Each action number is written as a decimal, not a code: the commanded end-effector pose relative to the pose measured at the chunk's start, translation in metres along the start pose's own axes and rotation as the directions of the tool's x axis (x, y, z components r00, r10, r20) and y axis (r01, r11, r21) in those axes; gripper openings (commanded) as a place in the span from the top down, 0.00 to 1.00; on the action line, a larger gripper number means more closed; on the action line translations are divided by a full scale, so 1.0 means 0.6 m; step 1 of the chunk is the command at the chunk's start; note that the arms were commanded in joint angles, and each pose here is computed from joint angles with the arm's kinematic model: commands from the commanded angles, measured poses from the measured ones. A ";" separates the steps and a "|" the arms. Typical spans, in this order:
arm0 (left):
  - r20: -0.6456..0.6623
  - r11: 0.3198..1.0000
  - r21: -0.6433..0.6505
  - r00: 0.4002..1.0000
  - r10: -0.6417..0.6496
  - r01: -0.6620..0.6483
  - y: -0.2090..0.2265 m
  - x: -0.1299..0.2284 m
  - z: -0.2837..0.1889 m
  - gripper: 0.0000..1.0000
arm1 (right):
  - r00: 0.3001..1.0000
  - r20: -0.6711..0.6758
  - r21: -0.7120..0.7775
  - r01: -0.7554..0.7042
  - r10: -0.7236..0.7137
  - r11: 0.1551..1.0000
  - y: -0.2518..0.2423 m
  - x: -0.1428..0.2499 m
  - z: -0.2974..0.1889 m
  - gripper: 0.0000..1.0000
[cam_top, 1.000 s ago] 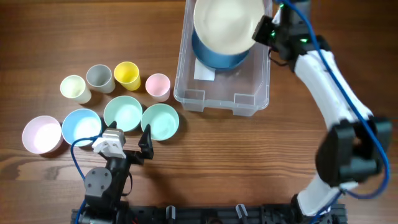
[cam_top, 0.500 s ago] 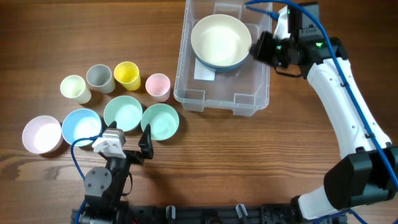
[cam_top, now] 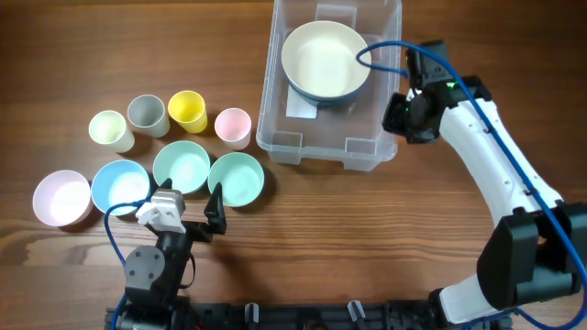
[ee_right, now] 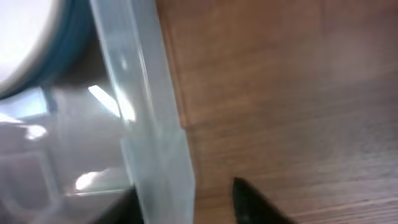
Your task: Pack container
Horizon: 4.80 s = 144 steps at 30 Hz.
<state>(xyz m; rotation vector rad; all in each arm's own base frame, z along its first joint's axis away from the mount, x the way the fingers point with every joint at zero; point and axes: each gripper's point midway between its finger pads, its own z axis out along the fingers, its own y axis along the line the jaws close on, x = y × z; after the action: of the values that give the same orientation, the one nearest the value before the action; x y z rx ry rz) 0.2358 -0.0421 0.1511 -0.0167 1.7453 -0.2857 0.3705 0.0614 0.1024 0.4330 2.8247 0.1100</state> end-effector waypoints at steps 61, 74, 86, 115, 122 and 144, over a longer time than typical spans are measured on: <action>0.002 1.000 0.019 1.000 0.017 -0.017 -0.005 0.001 0.000 0.00 | 0.799 0.590 -0.051 0.180 -0.116 0.982 -0.070 -0.094 -0.319 0.00; 0.001 1.000 0.019 1.000 0.017 -0.017 -0.006 0.001 0.000 0.00 | 0.645 0.440 -0.123 -0.646 0.625 0.753 -0.381 -0.106 -0.233 0.00; 0.002 1.000 0.019 1.000 0.017 -0.017 -0.005 0.001 0.000 0.00 | 0.684 0.331 -0.050 -0.675 0.650 0.736 -0.390 -0.091 -0.163 0.00; 0.017 0.895 -0.340 0.953 -0.302 0.289 0.061 -0.150 -0.023 0.00 | 0.684 0.331 -0.051 -0.675 0.651 0.736 -0.390 -0.091 -0.163 0.00; -0.198 0.852 -0.416 0.883 -0.426 0.318 0.082 -0.247 0.058 0.00 | 0.684 0.331 -0.051 -0.675 0.651 0.736 -0.390 -0.091 -0.163 0.00; 0.305 -0.154 -0.900 0.336 -0.891 0.408 0.486 0.036 -0.115 0.10 | 0.684 0.331 -0.051 -0.675 0.651 0.736 -0.390 -0.091 -0.163 0.00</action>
<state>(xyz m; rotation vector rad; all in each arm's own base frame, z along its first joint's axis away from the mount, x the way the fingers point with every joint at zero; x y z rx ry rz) 0.2027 0.2465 0.1023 -2.0703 1.8850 0.0317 0.3243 -0.1800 0.1833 1.3407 2.2182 0.0551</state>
